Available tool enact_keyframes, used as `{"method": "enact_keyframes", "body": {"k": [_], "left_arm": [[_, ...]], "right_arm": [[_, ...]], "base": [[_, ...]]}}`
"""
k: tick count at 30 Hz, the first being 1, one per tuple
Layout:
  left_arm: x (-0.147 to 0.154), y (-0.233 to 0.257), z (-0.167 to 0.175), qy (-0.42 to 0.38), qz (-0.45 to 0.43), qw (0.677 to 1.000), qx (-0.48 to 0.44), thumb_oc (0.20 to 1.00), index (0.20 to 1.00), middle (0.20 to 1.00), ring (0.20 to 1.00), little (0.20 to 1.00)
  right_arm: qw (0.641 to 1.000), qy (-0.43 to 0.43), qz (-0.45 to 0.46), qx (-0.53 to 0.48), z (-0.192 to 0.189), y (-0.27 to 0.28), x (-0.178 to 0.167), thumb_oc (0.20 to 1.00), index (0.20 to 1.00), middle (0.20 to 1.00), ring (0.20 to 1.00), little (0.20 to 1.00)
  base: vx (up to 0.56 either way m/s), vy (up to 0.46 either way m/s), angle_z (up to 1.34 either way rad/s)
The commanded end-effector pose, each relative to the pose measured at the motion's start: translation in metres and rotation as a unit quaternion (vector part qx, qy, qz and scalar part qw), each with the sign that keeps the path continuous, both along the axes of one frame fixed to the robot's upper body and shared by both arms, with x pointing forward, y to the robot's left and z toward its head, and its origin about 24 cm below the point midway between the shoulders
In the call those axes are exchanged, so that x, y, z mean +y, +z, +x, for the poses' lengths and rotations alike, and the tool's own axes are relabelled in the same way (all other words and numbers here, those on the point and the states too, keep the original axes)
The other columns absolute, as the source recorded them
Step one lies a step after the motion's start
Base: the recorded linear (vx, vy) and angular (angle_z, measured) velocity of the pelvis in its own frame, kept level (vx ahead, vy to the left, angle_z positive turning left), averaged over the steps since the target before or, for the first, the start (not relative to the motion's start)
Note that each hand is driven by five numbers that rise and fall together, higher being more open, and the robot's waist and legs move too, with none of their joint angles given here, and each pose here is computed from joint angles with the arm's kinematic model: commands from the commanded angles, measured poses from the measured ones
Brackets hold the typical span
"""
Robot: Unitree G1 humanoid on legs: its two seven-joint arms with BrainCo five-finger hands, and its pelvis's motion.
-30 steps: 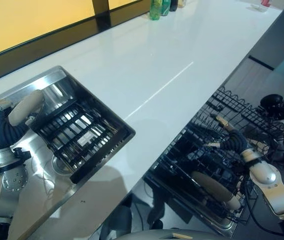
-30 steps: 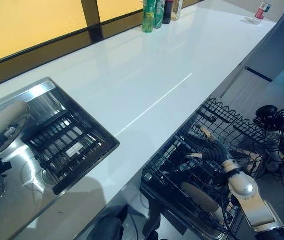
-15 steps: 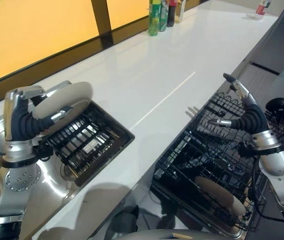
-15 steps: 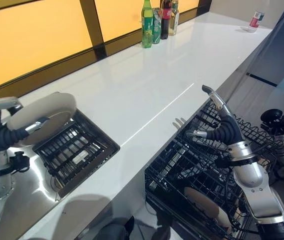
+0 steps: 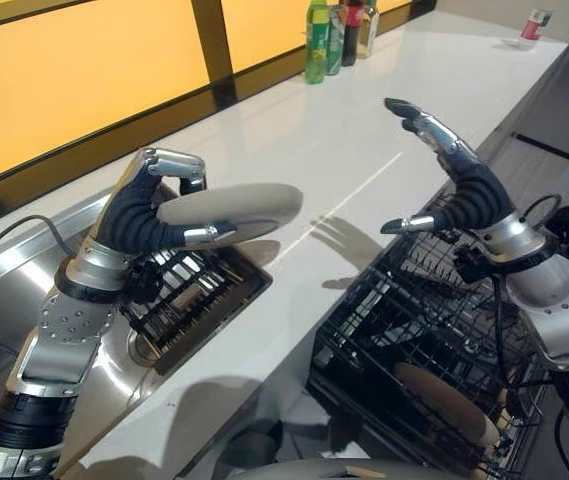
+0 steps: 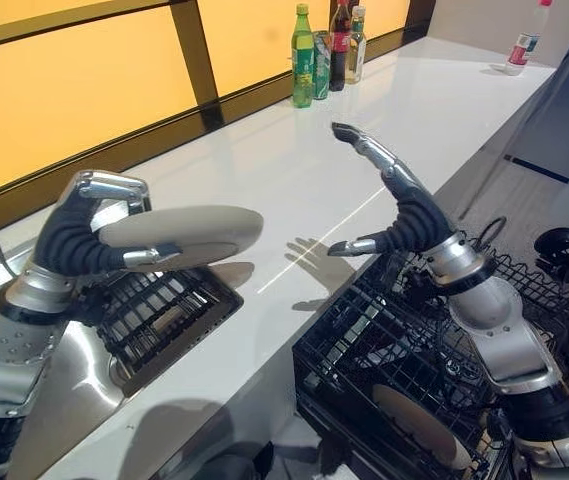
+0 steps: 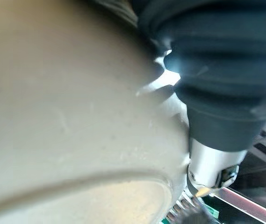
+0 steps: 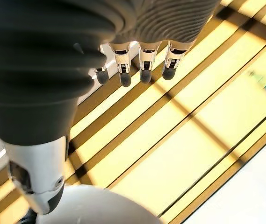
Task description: Pick up plates and place into dishwasher.
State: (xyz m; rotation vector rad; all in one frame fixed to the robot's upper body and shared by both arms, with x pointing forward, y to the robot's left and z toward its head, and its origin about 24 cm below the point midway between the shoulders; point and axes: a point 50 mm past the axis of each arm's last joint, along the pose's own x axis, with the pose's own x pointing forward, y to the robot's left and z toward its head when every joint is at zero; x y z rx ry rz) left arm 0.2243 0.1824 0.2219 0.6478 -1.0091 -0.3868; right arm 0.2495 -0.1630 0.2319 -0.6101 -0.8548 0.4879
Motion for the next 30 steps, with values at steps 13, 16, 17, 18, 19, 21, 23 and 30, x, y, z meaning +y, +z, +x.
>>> {"method": "enact_keyframes", "body": {"k": [13, 16, 17, 18, 19, 21, 23, 30], "left_arm": [[-0.034, 0.031, -0.003, -0.122, -0.009, 0.991, -0.060, 0.200, 0.200, 0.200, 0.200, 0.200], [-0.039, 0.036, -0.005, -0.128, -0.015, 0.989, -0.071, 0.200, 0.200, 0.200, 0.200, 0.200], [-0.039, 0.037, -0.005, -0.129, -0.016, 0.989, -0.072, 0.200, 0.200, 0.200, 0.200, 0.200], [-0.039, 0.038, -0.005, -0.130, -0.016, 0.989, -0.074, 0.200, 0.200, 0.200, 0.200, 0.200], [-0.039, 0.039, -0.005, -0.129, -0.017, 0.989, -0.074, 0.200, 0.200, 0.200, 0.200, 0.200], [-0.039, 0.039, -0.005, -0.130, -0.018, 0.989, -0.073, 0.200, 0.200, 0.200, 0.200, 0.200], [-0.041, 0.038, -0.004, -0.131, -0.020, 0.989, -0.073, 0.200, 0.200, 0.200, 0.200, 0.200], [-0.041, 0.037, -0.003, -0.128, -0.025, 0.989, -0.071, 0.200, 0.200, 0.200, 0.200, 0.200]], "right_arm": [[0.975, 0.212, -0.033, 0.063, -0.010, -0.001, 0.064, 1.000, 1.000, 1.000, 1.000, 1.000], [0.972, 0.212, -0.055, 0.080, -0.006, -0.008, 0.071, 1.000, 1.000, 1.000, 1.000, 1.000], [0.972, 0.214, -0.056, 0.082, -0.005, -0.008, 0.072, 1.000, 1.000, 1.000, 1.000, 1.000], [0.971, 0.218, -0.053, 0.085, -0.006, -0.008, 0.071, 1.000, 1.000, 1.000, 1.000, 1.000], [0.970, 0.221, -0.050, 0.085, -0.007, -0.007, 0.071, 1.000, 1.000, 1.000, 1.000, 1.000], [0.970, 0.222, -0.039, 0.085, -0.007, -0.006, 0.071, 1.000, 1.000, 1.000, 1.000, 1.000], [0.971, 0.224, -0.029, 0.084, -0.006, -0.005, 0.074, 1.000, 1.000, 1.000, 1.000, 1.000], [0.972, 0.221, -0.007, 0.083, -0.004, -0.005, 0.078, 0.200, 0.200, 0.200, 0.200, 0.200]], "base": [[-0.01, 0.005, 0.07], [-0.01, 0.024, 0.02], [0.00, 0.000, 0.00], [0.00, 0.000, 0.00], [0.00, 0.000, 0.00], [-0.01, -0.017, 0.04], [-0.01, -0.012, 0.08], [0.00, -0.001, 0.01]]}}
